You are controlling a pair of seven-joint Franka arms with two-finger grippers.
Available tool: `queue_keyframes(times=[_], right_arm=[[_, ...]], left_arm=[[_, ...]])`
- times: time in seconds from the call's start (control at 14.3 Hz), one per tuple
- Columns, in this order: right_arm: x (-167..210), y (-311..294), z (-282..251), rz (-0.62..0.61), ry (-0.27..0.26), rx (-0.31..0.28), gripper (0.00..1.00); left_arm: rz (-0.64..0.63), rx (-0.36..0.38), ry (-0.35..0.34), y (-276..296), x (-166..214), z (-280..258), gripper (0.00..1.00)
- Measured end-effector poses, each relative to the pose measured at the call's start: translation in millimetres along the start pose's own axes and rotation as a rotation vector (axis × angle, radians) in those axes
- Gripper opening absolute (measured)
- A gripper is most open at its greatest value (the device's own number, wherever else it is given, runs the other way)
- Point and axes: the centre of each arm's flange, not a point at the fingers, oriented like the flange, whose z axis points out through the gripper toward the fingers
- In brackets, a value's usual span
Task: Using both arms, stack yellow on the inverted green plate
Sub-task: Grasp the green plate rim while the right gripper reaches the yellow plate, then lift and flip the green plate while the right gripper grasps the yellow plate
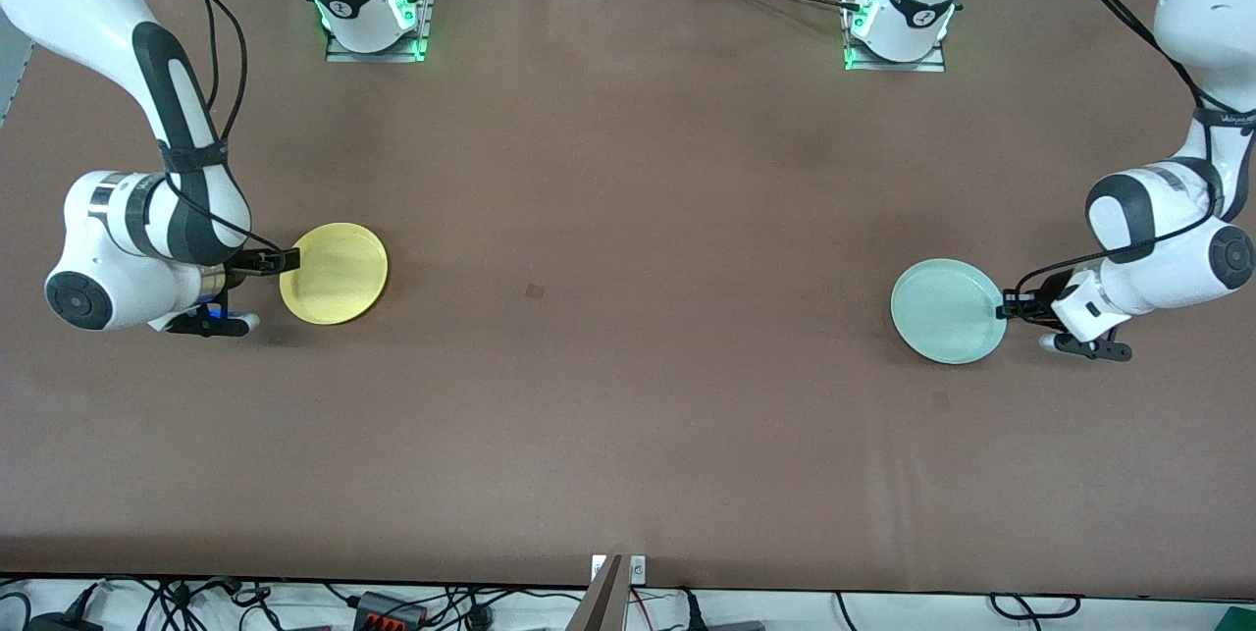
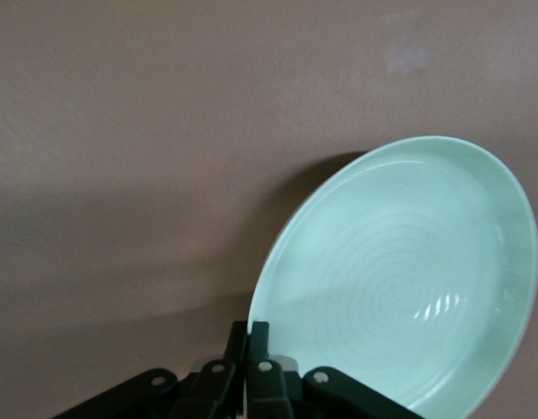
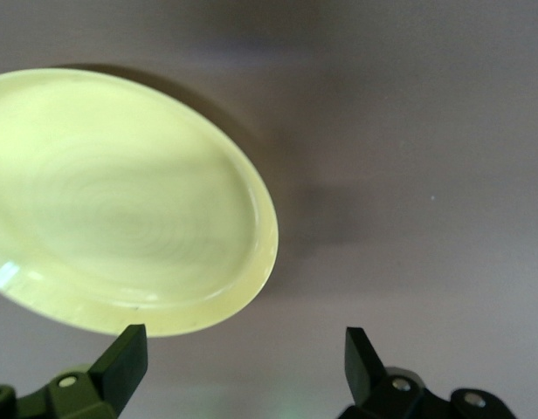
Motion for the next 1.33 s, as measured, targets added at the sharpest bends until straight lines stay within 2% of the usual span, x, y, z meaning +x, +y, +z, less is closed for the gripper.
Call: queue_keyframes(times=[0.28,0.42,0.49,0.56,0.63,0.77,0.91,1.19,1.33], right_arm=[[12,8,24,0.012,-0.003,0.005,1.00],[14,8,25,0.012,0.000,0.005,1.00],[14,8,25,0.012,0.000,0.005,0.97],[14,8,26,0.012,-0.001,0.005,0.89],[15,8,27,0.011,-0.003,0.005,0.89],[16,7,32,0.011,-0.008,0.005,0.75],[18,7,36,0.018,-0.011,0.005,0.73],[24,6,41,0.031,0.009,0.003,0.71],[25,6,44,0.032,0.007,0.003,0.54]], left_arm=[[0.063,0.020,0.039,30,26,-59,0.03],[0.100,0.056,0.007,55,40,-80,0.03],[0.108,0.096,-0.018,68,47,-91,0.03],[0.112,0.142,-0.037,84,54,-101,0.03],[0.111,0.185,-0.055,104,61,-109,0.03],[0.085,0.277,-0.099,159,70,-121,0.03],[0.053,0.387,-0.121,227,72,-123,0.03],[0.021,0.641,-0.053,344,69,-93,0.03],[0.032,0.755,-0.031,367,70,-76,0.03]])
